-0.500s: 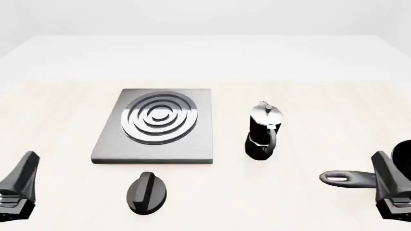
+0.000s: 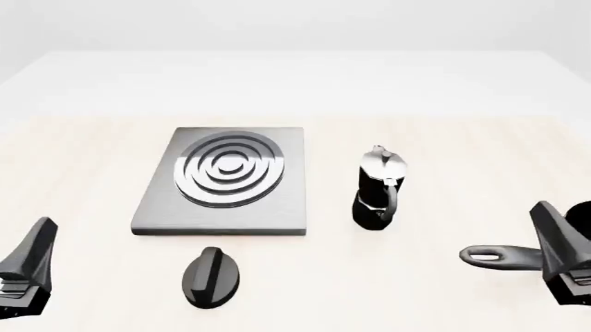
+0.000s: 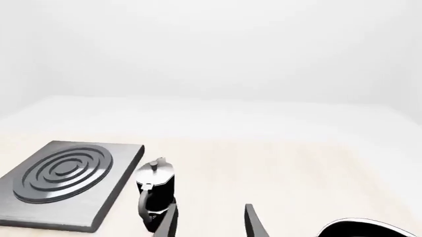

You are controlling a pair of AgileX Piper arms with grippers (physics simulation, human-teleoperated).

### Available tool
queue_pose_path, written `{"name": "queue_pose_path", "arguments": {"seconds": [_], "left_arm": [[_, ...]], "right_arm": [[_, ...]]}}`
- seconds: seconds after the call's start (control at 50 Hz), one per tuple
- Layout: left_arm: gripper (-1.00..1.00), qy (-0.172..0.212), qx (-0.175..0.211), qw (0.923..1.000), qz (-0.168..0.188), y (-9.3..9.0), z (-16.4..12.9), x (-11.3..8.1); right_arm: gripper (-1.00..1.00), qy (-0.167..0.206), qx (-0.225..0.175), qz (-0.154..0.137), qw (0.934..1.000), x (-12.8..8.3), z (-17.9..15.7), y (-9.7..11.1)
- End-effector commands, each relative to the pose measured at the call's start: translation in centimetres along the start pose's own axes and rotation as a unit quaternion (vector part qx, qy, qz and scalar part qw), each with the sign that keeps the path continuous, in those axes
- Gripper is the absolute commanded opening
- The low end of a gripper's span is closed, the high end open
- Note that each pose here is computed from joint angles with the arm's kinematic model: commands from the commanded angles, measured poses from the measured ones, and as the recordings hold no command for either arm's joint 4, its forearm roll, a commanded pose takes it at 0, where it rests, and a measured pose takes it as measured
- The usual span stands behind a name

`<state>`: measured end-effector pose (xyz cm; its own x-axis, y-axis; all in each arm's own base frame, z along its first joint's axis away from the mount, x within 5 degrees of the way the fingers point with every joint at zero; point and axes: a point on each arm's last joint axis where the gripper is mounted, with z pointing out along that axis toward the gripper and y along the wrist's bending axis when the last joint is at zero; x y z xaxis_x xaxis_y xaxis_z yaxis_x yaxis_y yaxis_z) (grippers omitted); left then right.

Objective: Put the moka pot on the stove.

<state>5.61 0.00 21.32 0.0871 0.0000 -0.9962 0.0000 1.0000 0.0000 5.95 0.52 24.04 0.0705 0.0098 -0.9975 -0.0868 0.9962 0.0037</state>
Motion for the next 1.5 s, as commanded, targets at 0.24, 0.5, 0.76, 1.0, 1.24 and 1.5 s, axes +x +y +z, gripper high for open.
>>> {"name": "queue_pose_path", "arguments": {"seconds": [0.24, 0.5, 0.76, 1.0, 1.24, 1.5], "left_arm": [[1.0, 0.0, 0.0, 1.0, 0.0, 0.0, 0.0, 0.0], [1.0, 0.0, 0.0, 1.0, 0.0, 0.0, 0.0, 0.0], [1.0, 0.0, 0.0, 1.0, 0.0, 0.0, 0.0, 0.0], [1.0, 0.0, 0.0, 1.0, 0.0, 0.0, 0.0, 0.0], [1.0, 0.0, 0.0, 1.0, 0.0, 0.0, 0.0, 0.0], [1.0, 0.0, 0.0, 1.0, 0.0, 0.0, 0.0, 0.0]], "right_arm": [[1.0, 0.051, -0.074, -0.013, 0.9958, -2.5, 3.0, 1.3], [1.0, 0.08, -0.099, -0.023, 0.9916, -1.7, 5.1, 2.2], [1.0, 0.094, -0.116, -0.025, 0.9885, -1.0, 6.2, 2.8], [1.0, 0.103, -0.123, -0.031, 0.9865, -0.2, 7.2, 3.3], [1.0, 0.109, -0.129, -0.027, 0.9852, 0.7, 7.8, 3.6], [1.0, 0.117, -0.135, -0.022, 0.9837, 1.3, 8.3, 3.9]]}}
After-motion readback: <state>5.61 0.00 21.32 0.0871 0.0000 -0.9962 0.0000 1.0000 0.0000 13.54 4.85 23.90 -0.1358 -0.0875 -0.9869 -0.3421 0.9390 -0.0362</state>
